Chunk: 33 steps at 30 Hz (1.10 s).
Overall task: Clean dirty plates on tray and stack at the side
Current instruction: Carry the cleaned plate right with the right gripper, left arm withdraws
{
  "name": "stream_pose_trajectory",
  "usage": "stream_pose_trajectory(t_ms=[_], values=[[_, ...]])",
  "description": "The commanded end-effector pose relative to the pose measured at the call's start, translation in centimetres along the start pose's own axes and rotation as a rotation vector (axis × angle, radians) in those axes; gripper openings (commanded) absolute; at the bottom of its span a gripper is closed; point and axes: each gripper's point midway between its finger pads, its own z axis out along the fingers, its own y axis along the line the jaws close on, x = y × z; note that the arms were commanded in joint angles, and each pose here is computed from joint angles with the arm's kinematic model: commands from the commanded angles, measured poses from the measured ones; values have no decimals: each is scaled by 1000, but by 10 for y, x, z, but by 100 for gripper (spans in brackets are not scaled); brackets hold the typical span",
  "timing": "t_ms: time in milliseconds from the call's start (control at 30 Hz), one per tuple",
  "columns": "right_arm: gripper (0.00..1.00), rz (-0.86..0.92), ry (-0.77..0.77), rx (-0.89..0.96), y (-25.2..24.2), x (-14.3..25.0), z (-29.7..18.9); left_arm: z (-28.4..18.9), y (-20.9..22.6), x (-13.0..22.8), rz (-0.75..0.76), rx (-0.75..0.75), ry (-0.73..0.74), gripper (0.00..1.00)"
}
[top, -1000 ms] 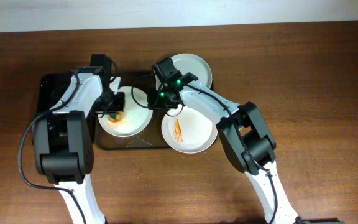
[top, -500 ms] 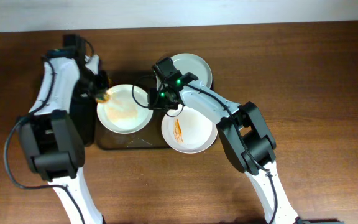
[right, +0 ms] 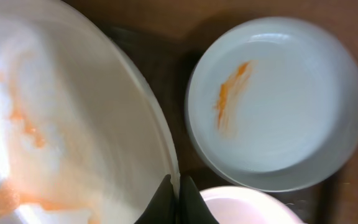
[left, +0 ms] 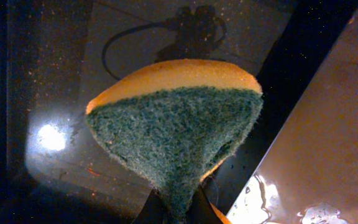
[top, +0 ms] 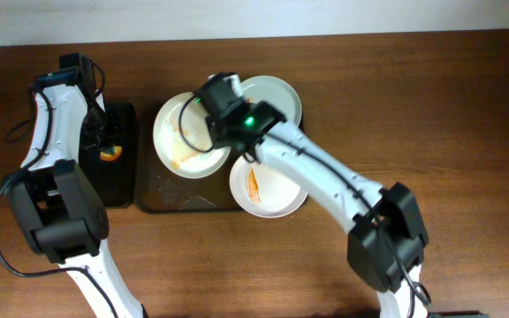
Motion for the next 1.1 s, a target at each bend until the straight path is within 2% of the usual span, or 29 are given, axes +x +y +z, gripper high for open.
stream_pose_trajectory(t_ms=[0,100,167,567,633,700,800,933,1000,1067], values=[[4,-136,-227,427,-23,-24,-50,-5,3,1,-16,-13,-12,1],[4,-149,-388,622,-15,-35,-92,-5,3,1,-16,-13,-12,1],[4,-158,-431,657,-7,-35,-105,-5,3,1,-16,-13,-12,1],[4,-279,-420,636,16,-29,-113,-5,3,3,-16,-14,-3,1],[4,-293,-385,545,28,-23,-102,-5,3,4,-15,-15,0,1],[4,-290,-329,376,45,-16,-91,-5,3,4,-15,-14,1,1],[4,-195,-300,220,40,-25,-101,-5,3,6,-15,-16,8,1],[4,-61,-210,-2,-20,-45,-123,-5,0,3,-14,1,0,1],[4,106,-88,-138,-77,-43,-115,-5,-2,1,-13,7,-12,1],[4,215,10,-181,-125,-31,-103,-5,-2,0,-13,7,-15,1]])
